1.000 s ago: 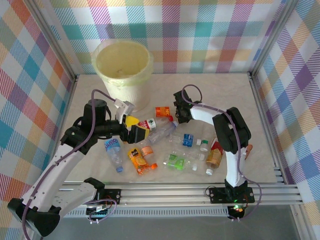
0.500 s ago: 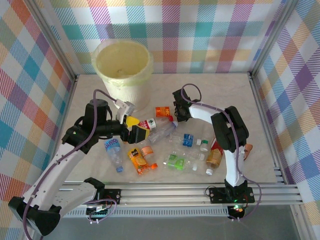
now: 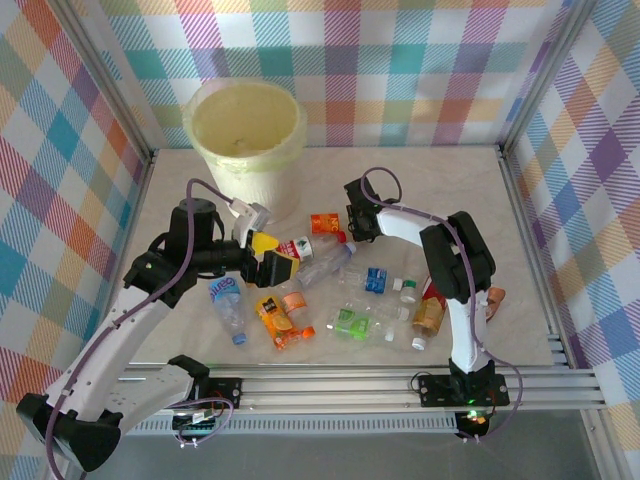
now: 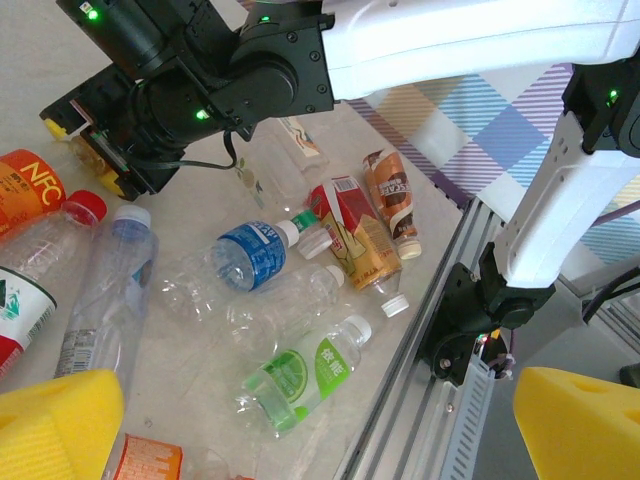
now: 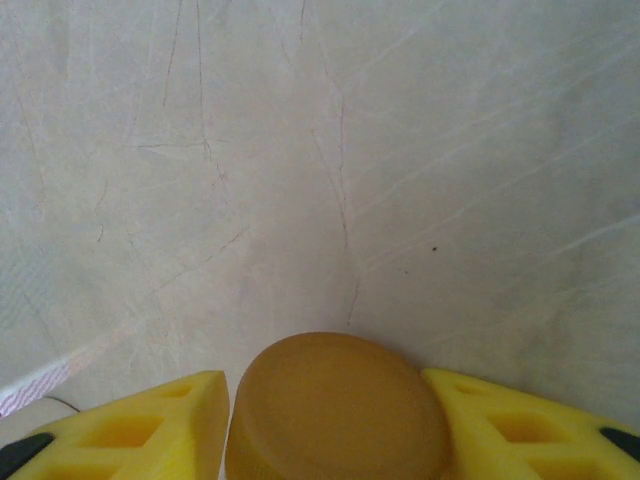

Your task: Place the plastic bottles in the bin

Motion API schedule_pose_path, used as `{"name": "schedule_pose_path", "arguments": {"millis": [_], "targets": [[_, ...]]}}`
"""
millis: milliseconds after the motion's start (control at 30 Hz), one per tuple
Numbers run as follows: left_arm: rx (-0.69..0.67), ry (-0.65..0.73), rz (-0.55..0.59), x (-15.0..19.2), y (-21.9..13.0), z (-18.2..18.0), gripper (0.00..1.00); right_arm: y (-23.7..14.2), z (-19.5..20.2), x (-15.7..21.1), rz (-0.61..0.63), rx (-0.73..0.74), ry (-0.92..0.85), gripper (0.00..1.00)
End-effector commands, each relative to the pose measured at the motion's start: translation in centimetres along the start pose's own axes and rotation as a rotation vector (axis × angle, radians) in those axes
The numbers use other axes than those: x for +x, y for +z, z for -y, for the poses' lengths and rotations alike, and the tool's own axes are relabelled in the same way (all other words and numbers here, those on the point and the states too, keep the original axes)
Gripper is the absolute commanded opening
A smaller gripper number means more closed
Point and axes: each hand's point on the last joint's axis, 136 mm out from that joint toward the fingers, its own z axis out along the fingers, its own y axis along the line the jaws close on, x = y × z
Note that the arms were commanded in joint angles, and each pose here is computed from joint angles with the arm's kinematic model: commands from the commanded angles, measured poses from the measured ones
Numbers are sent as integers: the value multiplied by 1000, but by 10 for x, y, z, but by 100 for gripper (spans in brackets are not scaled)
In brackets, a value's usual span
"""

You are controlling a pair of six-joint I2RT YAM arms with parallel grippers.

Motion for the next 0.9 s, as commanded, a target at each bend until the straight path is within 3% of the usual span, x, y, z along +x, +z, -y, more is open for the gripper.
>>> {"name": "schedule_pose_path", "arguments": {"millis": [0, 333, 867], "targets": [[14, 4, -25, 8, 3, 2, 100, 21, -18, 8, -28, -78, 42, 50], [14, -1, -28, 8, 4, 1, 100, 22, -23, -1, -19, -99, 71, 45], [5, -12, -31, 9, 5, -1, 100, 7, -73, -42, 17, -219, 92, 44]]}}
